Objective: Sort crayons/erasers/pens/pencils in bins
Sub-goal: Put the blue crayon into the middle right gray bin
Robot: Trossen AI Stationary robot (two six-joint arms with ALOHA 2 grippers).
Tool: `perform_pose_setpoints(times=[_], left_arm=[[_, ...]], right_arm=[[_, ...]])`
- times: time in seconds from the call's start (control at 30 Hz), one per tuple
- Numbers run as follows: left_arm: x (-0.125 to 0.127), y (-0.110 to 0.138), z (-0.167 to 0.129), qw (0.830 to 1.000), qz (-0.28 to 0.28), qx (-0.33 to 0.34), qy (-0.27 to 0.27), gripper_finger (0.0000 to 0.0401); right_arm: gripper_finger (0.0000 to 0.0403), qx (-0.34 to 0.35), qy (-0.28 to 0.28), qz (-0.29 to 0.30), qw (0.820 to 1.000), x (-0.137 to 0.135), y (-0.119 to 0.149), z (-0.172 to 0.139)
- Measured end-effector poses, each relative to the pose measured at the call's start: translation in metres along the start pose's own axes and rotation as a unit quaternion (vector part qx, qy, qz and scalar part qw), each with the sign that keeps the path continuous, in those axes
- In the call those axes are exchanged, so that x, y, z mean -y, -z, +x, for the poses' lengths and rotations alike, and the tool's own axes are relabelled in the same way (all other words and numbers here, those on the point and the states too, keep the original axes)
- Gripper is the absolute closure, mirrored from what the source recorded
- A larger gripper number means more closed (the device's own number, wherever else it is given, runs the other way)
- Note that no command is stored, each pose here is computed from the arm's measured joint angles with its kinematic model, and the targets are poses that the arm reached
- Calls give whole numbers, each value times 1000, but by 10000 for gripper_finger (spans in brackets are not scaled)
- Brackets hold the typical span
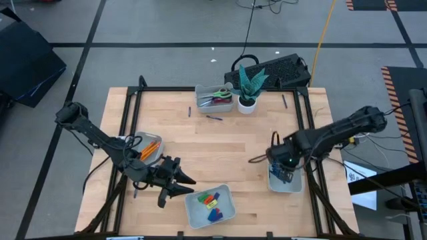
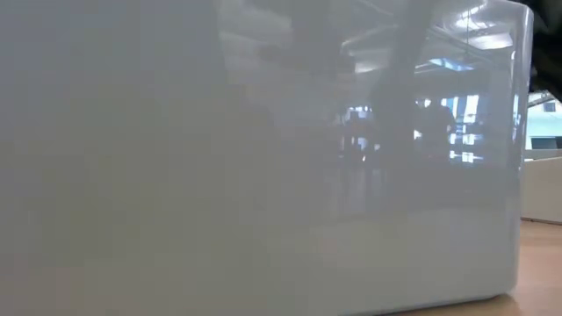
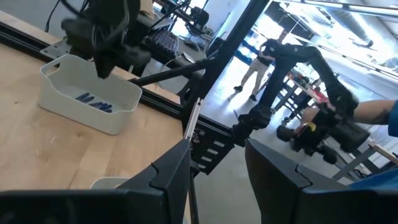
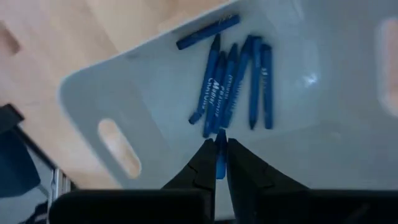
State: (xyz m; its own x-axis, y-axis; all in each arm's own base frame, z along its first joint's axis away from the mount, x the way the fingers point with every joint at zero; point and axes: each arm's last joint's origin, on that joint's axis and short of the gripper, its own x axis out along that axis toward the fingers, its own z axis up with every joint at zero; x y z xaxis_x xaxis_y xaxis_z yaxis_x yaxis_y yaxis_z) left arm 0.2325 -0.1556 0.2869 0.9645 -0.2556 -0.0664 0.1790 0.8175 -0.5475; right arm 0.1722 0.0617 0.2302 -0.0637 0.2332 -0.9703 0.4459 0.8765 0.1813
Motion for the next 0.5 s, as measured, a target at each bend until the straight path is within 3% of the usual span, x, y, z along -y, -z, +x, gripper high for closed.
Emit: perform_pose_setpoints(times=[0.13, 0.27, 0.37, 0.5], left_arm=[[0, 0, 0, 1000, 0, 0, 0, 244], [0, 0, 0, 1000, 0, 0, 0, 244], [0, 0, 0, 1000, 0, 0, 0, 244], [0, 0, 0, 1000, 0, 0, 0, 244]], right_arm=[[375, -3, 2, 19, 1000, 6, 2, 31], [328, -28, 1, 23, 999, 16, 4, 45], [282, -33, -7, 14, 999, 18, 5, 38], [226, 4, 1, 5, 1000, 20, 7, 5]])
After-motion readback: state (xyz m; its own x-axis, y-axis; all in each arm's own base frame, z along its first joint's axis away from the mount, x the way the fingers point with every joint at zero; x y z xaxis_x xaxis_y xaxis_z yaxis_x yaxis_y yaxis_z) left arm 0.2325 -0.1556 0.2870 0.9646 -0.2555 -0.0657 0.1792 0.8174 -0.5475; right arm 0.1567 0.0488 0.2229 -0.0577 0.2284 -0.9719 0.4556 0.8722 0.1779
